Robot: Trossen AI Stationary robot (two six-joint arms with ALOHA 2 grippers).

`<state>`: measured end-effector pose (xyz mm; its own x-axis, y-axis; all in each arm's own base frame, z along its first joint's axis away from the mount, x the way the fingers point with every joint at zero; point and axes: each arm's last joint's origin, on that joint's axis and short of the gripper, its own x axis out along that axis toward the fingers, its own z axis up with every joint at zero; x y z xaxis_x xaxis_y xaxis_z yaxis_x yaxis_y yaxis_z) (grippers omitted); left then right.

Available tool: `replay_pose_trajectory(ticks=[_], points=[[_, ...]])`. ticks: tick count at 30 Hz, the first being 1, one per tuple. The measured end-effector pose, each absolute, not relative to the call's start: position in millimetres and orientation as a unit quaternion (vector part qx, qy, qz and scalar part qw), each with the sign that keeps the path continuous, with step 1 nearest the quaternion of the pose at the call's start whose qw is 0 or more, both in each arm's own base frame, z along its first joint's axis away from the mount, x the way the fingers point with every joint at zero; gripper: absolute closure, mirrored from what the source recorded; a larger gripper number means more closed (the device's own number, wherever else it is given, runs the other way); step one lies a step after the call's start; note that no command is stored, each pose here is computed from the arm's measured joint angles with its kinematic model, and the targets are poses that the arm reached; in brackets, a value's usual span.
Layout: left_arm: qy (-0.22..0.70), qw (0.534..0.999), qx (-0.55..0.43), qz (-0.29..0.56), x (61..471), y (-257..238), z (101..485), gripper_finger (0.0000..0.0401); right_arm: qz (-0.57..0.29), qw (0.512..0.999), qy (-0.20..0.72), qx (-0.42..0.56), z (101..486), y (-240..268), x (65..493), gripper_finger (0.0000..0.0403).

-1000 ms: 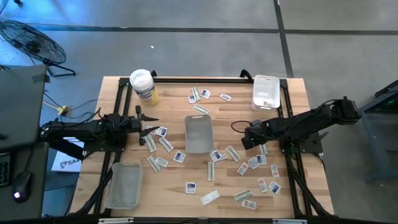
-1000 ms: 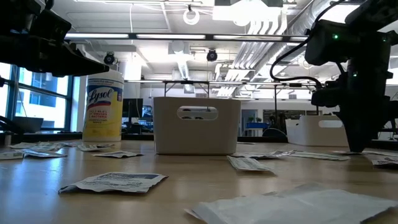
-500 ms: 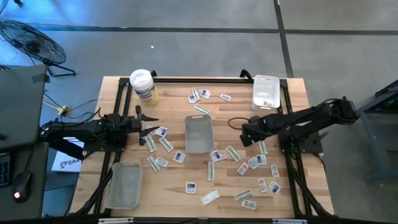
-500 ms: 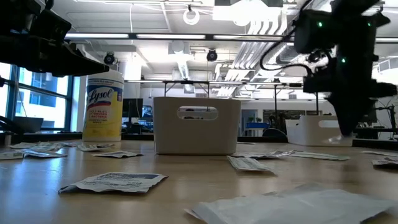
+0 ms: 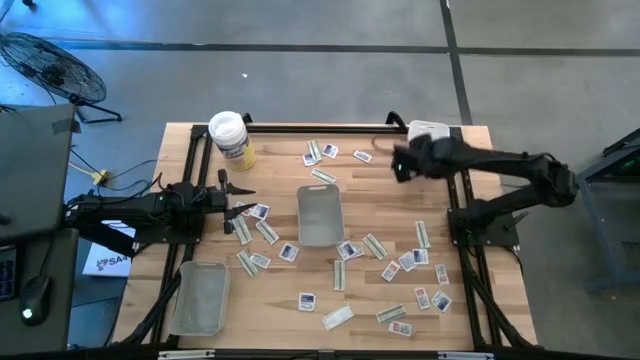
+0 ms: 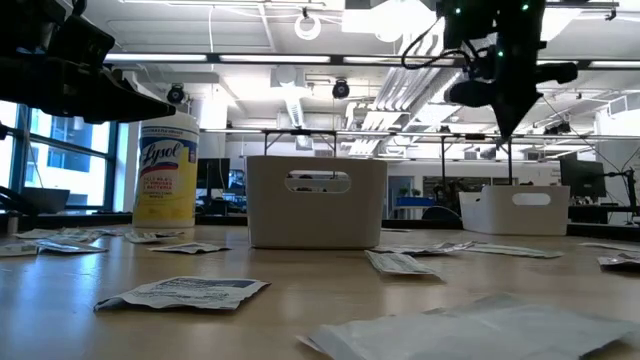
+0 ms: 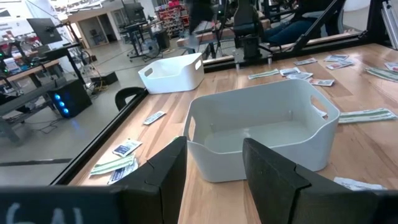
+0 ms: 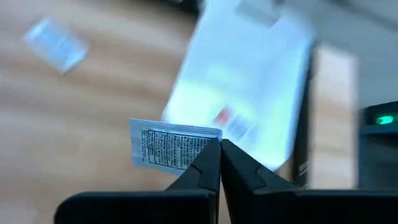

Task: Pick & Place First Aid Supplies
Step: Put the orange pad into the white bin

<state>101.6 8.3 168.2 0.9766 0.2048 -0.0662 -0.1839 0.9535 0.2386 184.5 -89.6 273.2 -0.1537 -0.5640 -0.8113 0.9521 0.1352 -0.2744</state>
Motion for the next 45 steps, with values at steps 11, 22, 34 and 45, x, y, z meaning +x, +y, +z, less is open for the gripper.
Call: replay_pose_trajectory(ticks=[11,22,34,45], points=[[0.045,0.987,0.116,0.099,101.6,8.3,168.1,0.0247,-0.649,0.566,0.424,0.281,231.8,-150.5,152.5,0.0402],[0.045,0.987,0.116,0.098,101.6,8.3,168.1,0.0247,-0.64,0.559,0.417,0.323,188.3,-149.2,140.9,0.0367],[0.045,0.987,0.116,0.099,101.6,8.3,168.2,0.0247,-0.611,0.596,0.435,0.288,238.2,-148.2,160.0,0.0296],[0.045,0.987,0.116,0.099,101.6,8.3,168.1,0.0247,-0.393,0.748,0.46,0.273,252.8,-24.4,238.9,0.0308]])
